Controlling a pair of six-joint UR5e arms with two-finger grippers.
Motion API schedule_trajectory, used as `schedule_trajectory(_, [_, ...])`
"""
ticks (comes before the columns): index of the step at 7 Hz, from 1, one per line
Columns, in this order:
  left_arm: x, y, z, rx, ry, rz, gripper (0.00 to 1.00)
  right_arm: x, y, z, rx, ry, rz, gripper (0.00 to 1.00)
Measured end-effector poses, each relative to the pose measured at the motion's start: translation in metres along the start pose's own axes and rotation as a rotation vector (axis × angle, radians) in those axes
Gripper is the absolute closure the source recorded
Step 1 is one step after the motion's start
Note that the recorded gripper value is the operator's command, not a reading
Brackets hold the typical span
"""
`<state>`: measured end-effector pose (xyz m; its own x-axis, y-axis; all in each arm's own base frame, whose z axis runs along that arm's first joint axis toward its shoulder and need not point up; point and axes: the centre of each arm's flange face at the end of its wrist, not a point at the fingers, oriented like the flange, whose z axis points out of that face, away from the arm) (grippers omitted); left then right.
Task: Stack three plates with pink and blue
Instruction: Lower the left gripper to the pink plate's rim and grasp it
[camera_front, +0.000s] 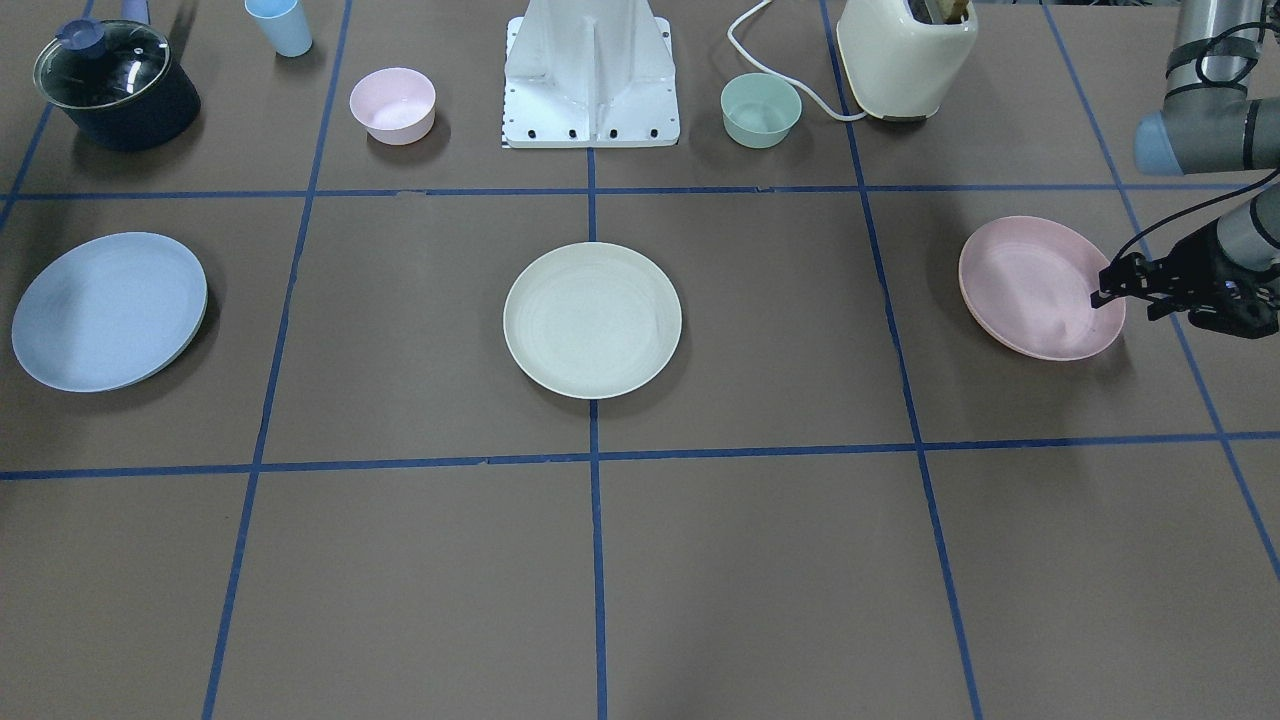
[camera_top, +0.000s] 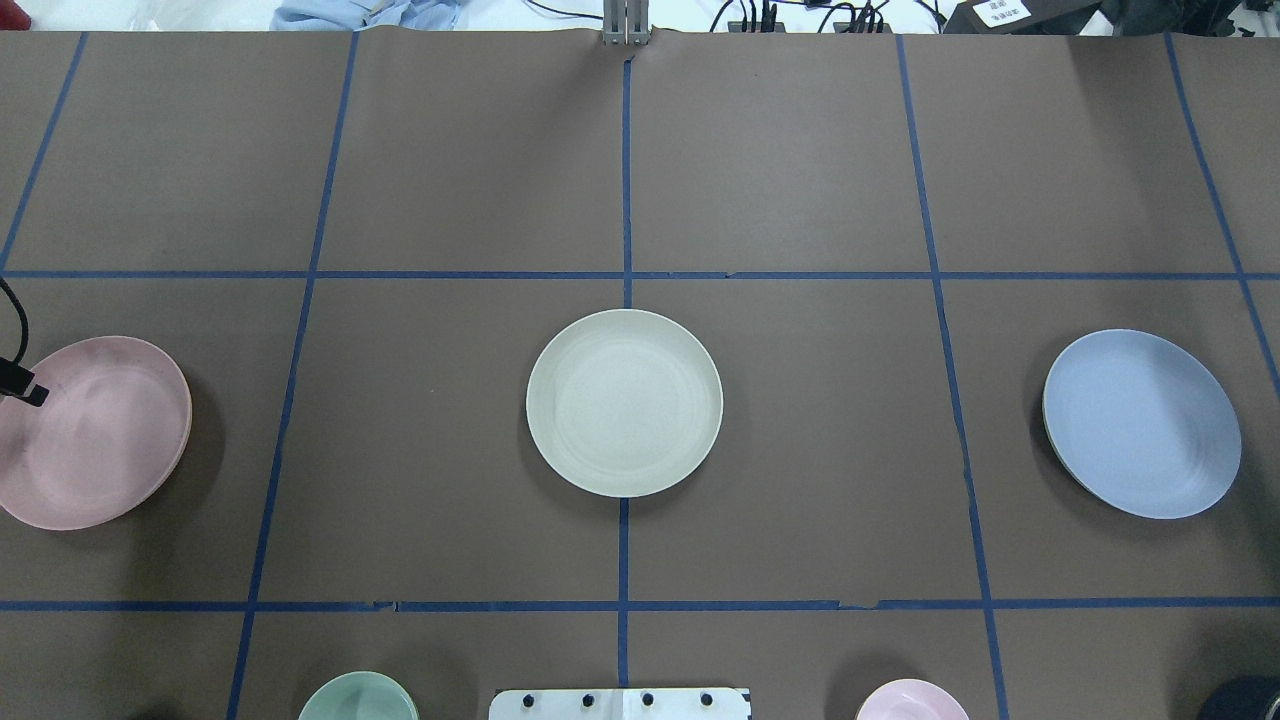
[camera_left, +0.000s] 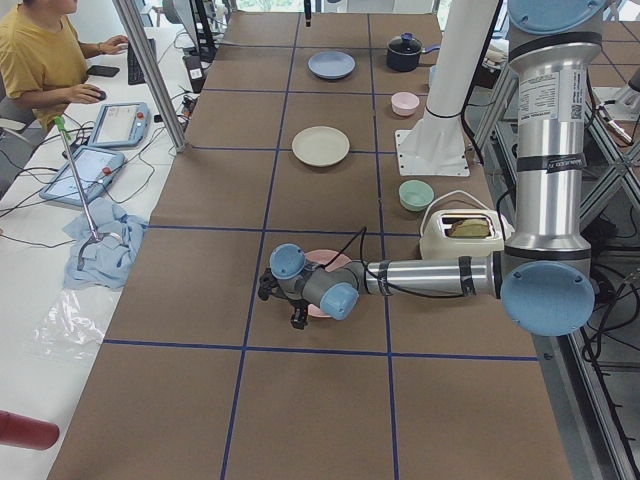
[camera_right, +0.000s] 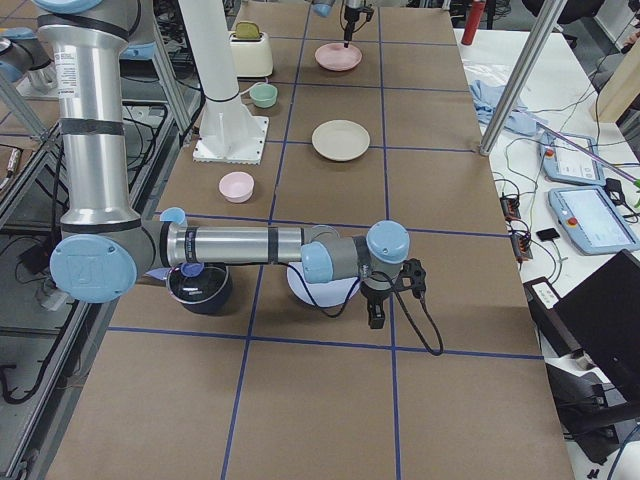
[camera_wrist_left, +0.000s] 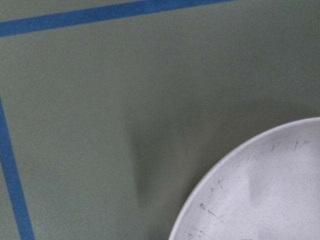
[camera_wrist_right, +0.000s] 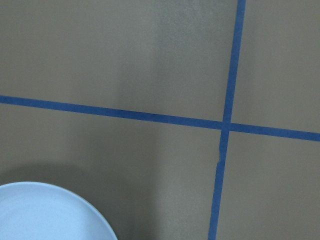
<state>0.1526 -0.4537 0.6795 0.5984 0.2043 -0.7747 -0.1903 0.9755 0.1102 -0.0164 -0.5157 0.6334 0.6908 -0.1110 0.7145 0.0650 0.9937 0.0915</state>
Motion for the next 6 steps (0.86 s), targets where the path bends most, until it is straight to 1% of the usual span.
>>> schedule_trajectory(1, [-0.0015,0.0061,0.003,-0.002,0.003,0.007,0.54,-0.0008,0.0,-0.0002,0.0,-0.006,-0.001,0.0])
schedule_trajectory(2, [-0.0038,0.0114,0.0047,-0.003,0.004,0.011,0.67,-0.0015,-0.0003,-0.0006,0.001,-0.008,-0.002,0.0])
schedule_trajectory(4, [-0.0047,0.0143,0.0057,-0.002,0.006,0.015,0.73,-0.0033,-0.0008,-0.0015,0.001,-0.016,-0.002,0.0])
schedule_trajectory(5, [-0.0047,0.0147,0.0065,-0.004,0.006,0.015,0.8,-0.0041,-0.0008,-0.0017,0.001,-0.022,-0.002,0.0])
schedule_trajectory(6, [-0.0045,0.015,0.0074,-0.006,0.006,0.015,0.98,-0.0053,-0.0011,-0.0026,0.002,-0.025,0.002,0.0])
